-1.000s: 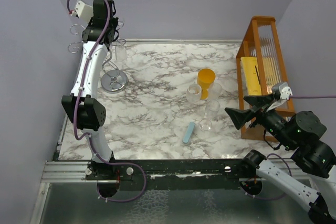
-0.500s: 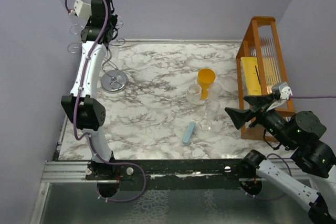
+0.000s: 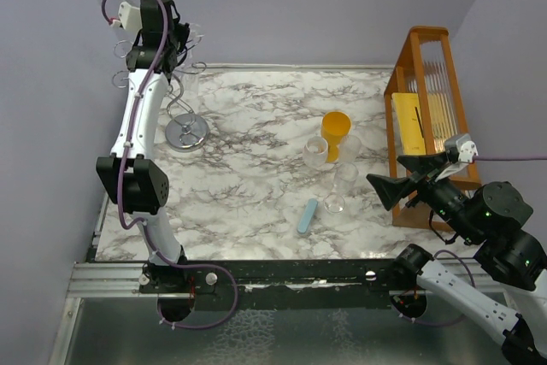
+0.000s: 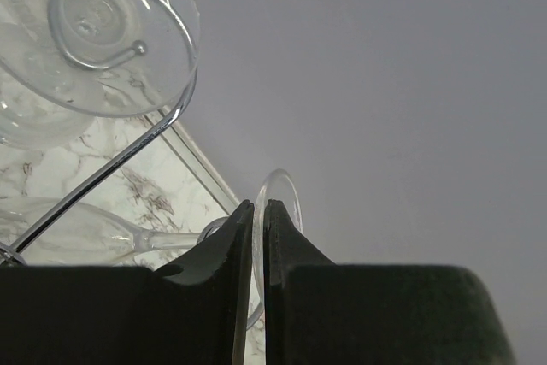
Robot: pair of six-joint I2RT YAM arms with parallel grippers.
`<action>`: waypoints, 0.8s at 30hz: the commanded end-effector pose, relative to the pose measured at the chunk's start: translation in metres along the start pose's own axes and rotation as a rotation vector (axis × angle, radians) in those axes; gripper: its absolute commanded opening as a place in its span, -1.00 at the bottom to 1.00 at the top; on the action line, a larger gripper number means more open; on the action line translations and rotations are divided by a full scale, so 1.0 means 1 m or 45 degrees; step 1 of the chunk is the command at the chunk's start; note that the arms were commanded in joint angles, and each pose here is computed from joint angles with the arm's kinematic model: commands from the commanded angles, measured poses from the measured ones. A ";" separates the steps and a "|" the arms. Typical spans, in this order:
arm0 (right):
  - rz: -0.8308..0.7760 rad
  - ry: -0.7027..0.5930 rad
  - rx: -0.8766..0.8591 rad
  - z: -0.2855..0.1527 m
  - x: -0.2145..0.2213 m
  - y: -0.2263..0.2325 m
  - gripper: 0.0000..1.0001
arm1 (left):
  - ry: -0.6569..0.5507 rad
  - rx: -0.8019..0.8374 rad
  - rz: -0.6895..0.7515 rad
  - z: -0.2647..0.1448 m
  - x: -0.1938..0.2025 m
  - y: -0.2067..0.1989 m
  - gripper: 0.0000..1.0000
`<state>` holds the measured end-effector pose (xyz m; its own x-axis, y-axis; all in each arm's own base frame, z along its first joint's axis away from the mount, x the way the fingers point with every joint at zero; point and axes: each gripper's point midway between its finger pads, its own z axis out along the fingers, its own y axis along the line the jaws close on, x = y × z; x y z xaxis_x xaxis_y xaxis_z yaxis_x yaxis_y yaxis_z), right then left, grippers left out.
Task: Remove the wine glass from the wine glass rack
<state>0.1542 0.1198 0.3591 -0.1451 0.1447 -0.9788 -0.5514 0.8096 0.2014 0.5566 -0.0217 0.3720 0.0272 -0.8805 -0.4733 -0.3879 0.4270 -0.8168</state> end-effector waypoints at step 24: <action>0.062 -0.063 -0.046 -0.010 -0.011 0.007 1.00 | -0.011 0.215 -0.058 -0.058 -0.026 -0.041 -1.00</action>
<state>0.1501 0.1183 0.3636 -0.1459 0.1846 -0.9719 -0.5518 0.8002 0.2348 0.5279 -0.0347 0.4070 -0.0036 -0.8964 -0.4433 -0.2876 0.4255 -0.8580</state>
